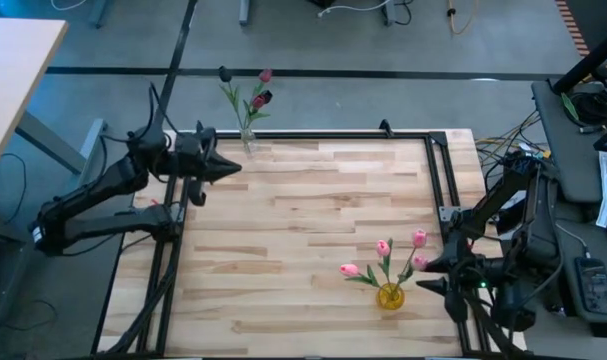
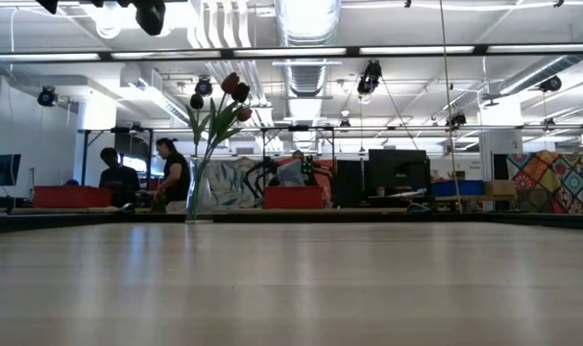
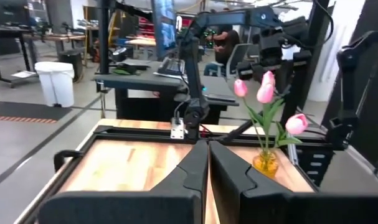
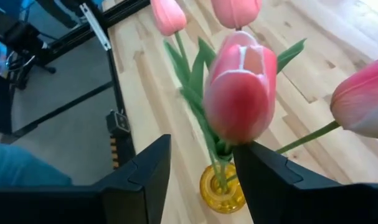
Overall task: Sort flowers into vase by color
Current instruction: Put the yellow-pink flower into the yellow flower vase, then return to Home Position
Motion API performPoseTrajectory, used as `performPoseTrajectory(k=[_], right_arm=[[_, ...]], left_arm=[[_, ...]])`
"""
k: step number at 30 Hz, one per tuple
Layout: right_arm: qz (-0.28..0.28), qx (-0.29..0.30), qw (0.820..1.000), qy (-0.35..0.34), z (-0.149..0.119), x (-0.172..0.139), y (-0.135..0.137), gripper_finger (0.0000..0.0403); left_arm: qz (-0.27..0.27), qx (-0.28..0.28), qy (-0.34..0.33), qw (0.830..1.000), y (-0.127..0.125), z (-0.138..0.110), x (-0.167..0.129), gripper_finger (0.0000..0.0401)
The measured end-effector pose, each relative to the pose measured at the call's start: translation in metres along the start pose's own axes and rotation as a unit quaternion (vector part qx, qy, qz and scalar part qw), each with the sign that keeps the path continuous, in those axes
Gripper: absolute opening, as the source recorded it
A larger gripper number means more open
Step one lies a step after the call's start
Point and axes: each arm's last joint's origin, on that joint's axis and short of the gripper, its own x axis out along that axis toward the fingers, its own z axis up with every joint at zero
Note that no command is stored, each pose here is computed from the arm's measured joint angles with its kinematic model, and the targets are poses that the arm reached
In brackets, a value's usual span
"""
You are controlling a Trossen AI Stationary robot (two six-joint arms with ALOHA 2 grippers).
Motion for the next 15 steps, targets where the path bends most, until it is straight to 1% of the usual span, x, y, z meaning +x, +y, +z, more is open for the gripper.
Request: performPoseTrajectory(k=[3, 9, 12, 15], right_arm=[[0.006, 0.002, 1.000, 0.007, 0.002, -0.003, 0.001, 0.0168], [0.022, 0.016, 0.998, 0.048, 0.003, -0.008, 0.004, 0.0168], [0.037, 0.020, 0.997, 0.062, 0.006, -0.013, 0.006, 0.0163], [0.051, 0.008, 0.997, 0.061, 0.012, -0.020, 0.008, 0.0149]], left_arm=[[-0.006, -0.001, 0.004, 1.000, -0.003, -0.002, 0.002, 0.0000], [-0.024, -0.003, 0.007, 1.000, -0.008, -0.003, 0.004, 0.0000], [-0.032, -0.001, 0.013, 0.999, -0.010, -0.004, 0.005, 0.0000], [-0.043, -0.002, 0.019, 0.999, -0.013, -0.008, 0.007, 0.0000]])
